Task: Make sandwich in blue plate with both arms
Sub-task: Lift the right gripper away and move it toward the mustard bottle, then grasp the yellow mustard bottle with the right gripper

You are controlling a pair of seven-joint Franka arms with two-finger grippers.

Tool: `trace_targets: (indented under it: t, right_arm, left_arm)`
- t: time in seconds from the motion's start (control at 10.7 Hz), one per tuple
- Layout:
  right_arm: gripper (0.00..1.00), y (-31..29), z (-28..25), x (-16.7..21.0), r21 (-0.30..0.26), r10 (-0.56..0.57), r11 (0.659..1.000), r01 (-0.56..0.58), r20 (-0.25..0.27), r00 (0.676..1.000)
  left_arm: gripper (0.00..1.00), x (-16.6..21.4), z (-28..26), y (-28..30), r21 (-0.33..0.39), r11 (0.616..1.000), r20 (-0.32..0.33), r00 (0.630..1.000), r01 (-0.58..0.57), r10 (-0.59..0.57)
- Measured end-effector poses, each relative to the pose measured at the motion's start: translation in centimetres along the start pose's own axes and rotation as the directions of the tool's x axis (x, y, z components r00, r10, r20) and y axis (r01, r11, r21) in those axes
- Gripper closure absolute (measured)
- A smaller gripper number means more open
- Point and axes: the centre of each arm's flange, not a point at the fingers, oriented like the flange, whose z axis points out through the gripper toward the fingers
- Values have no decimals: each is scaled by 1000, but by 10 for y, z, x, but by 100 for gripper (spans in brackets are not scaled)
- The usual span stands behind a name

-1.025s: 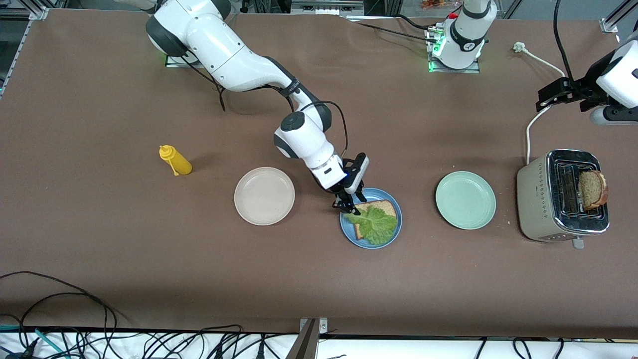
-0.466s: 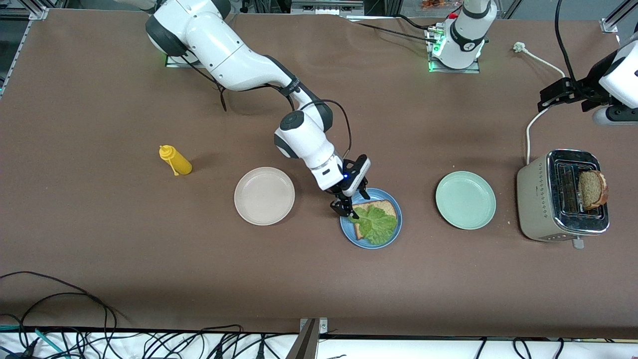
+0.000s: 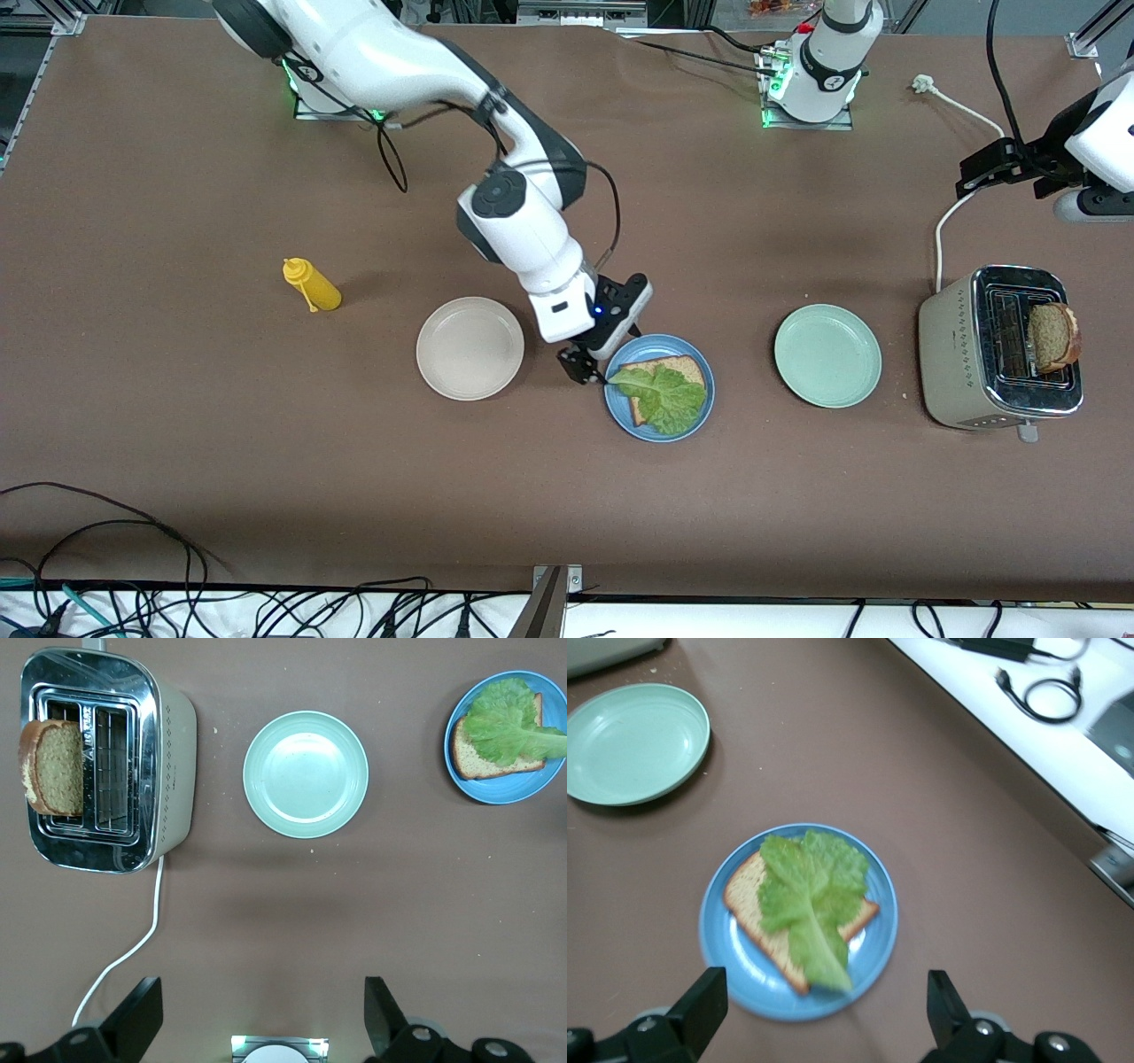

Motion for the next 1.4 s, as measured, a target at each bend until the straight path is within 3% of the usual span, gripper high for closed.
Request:
trace_targets:
  t: [0.37,0.47,0.75,1.02,1.4]
  right_arm:
    - [0,74,-134,0,31,127,990,-138,227,966]
    - [0,91,-158,-11,34,187,978,-206,292,938]
    - [0,136,-229,-45,-39,351,927,-373,440,827]
    - [0,170,-278,-91,-120,423,897,-425,515,746]
    - [0,218,-312,-189,-152,447,883,-443,557,700]
  left_arm:
    - [0,0,0,0,0,1000,0,1000,0,0]
    - [0,0,0,0,0,1000,0,1000,0,0]
    - [0,0,0,0,0,1000,0,1000,1,-1]
    - [0,0,0,-1,0,1000,1,1000,2,-2]
    - [0,0,0,-2,-1,1000,1,1000,4,-4]
